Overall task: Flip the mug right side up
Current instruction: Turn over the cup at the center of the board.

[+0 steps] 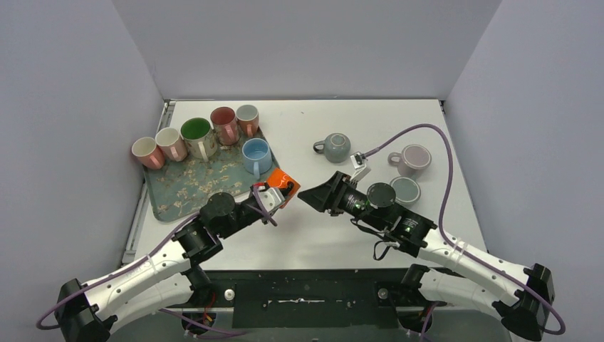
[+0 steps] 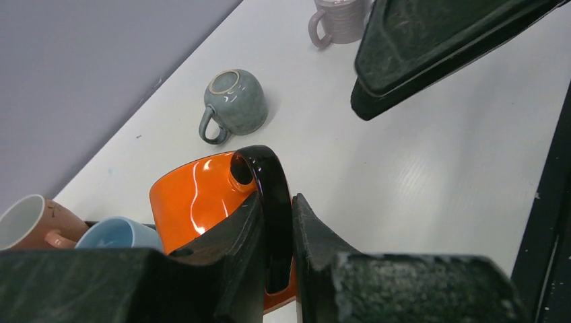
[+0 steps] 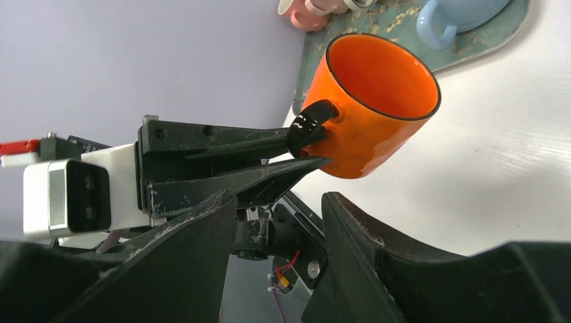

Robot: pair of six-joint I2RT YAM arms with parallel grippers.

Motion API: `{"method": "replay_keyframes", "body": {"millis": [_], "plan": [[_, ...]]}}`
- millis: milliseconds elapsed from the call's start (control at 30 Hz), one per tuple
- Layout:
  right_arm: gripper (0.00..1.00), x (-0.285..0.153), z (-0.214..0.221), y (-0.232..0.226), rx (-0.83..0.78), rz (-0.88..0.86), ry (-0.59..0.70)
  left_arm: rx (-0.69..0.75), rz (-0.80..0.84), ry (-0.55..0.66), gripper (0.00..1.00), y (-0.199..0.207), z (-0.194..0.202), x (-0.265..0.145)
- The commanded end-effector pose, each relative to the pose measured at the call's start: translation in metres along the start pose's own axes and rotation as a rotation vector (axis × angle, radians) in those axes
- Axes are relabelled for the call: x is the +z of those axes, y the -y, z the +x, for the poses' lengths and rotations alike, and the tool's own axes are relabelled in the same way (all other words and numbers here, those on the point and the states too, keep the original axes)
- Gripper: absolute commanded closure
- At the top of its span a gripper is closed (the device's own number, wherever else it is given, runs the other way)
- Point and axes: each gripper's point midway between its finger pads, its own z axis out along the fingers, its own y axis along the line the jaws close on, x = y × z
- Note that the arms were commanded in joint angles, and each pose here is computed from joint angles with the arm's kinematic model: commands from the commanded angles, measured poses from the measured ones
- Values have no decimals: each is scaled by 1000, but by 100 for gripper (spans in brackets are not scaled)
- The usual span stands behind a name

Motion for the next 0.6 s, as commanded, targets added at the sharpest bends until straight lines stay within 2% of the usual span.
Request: {"method": "replay_keyframes", "body": {"millis": [0,300,567], "plan": [[50,9,-15,-31,78,-106,33,193,-15,170,100,-10,-43,5],[52,39,-19,-7,135,-32,26,288,-31,153,100,-10,-28,3],[52,68,0,-4,200,-29,-92,343,-35,107,100,-11,-18,2]]}}
